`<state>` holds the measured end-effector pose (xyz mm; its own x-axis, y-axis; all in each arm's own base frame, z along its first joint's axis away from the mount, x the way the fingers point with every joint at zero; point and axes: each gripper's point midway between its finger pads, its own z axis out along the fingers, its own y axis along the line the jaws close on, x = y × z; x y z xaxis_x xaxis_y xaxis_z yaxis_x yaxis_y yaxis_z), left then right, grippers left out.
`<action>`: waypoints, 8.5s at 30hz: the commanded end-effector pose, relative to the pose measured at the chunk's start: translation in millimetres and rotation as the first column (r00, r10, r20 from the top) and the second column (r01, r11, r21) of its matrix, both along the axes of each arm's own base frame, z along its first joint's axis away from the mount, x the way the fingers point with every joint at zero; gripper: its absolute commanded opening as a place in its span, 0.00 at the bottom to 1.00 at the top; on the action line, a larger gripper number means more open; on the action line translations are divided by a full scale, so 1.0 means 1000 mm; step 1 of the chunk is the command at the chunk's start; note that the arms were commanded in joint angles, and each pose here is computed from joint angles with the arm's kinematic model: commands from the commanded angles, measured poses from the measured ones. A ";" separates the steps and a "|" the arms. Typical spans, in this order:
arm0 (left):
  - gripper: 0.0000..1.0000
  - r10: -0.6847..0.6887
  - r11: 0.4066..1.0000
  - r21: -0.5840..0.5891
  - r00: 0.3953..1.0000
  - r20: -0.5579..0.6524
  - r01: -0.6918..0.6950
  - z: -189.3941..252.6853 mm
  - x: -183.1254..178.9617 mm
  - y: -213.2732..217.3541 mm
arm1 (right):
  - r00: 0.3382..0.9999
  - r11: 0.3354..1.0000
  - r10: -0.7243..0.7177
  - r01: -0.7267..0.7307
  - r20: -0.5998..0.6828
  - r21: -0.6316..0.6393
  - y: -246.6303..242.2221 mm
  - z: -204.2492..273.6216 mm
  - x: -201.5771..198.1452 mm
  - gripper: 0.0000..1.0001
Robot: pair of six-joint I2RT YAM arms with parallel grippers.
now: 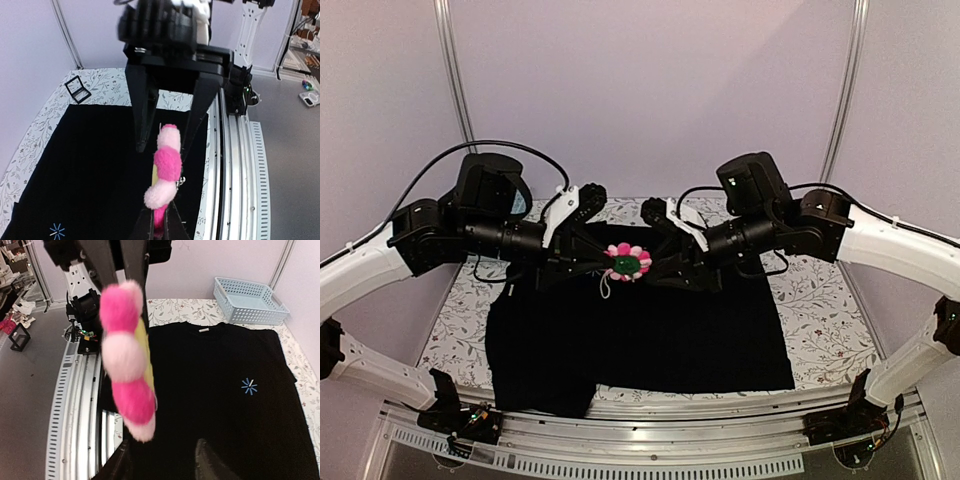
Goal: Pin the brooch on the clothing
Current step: Pass from the right arm to the left, then pass from the left arm to the right, then pass from the right arm to the left, then pass from the left arm to the right, then pass from the right arm to the left
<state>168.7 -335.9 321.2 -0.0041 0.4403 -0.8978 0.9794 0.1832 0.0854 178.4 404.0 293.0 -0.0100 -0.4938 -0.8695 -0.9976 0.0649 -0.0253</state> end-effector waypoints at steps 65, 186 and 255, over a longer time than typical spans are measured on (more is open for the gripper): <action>0.06 -0.032 0.862 -0.503 0.984 -0.173 -0.060 0.111 0.015 0.001 | 0.999 0.586 -0.031 0.041 -0.029 0.809 -0.001 0.151 -0.014 0.00; 0.51 0.045 0.921 -0.381 0.993 -0.107 -0.083 0.044 -0.003 0.073 | 0.971 0.941 0.207 -0.165 -0.118 0.294 0.076 0.084 -0.033 0.00; 1.00 0.230 0.901 -0.203 0.818 -0.527 -0.384 -0.057 0.056 0.048 | 0.425 0.910 0.067 0.345 -0.903 0.230 0.036 0.002 0.097 0.00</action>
<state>232.0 -276.5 286.0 -0.5213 0.0162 -0.8532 0.7750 0.4276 -0.4654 285.0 428.9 268.9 -0.9209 -0.0757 -0.3824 -0.3883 0.0909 0.9170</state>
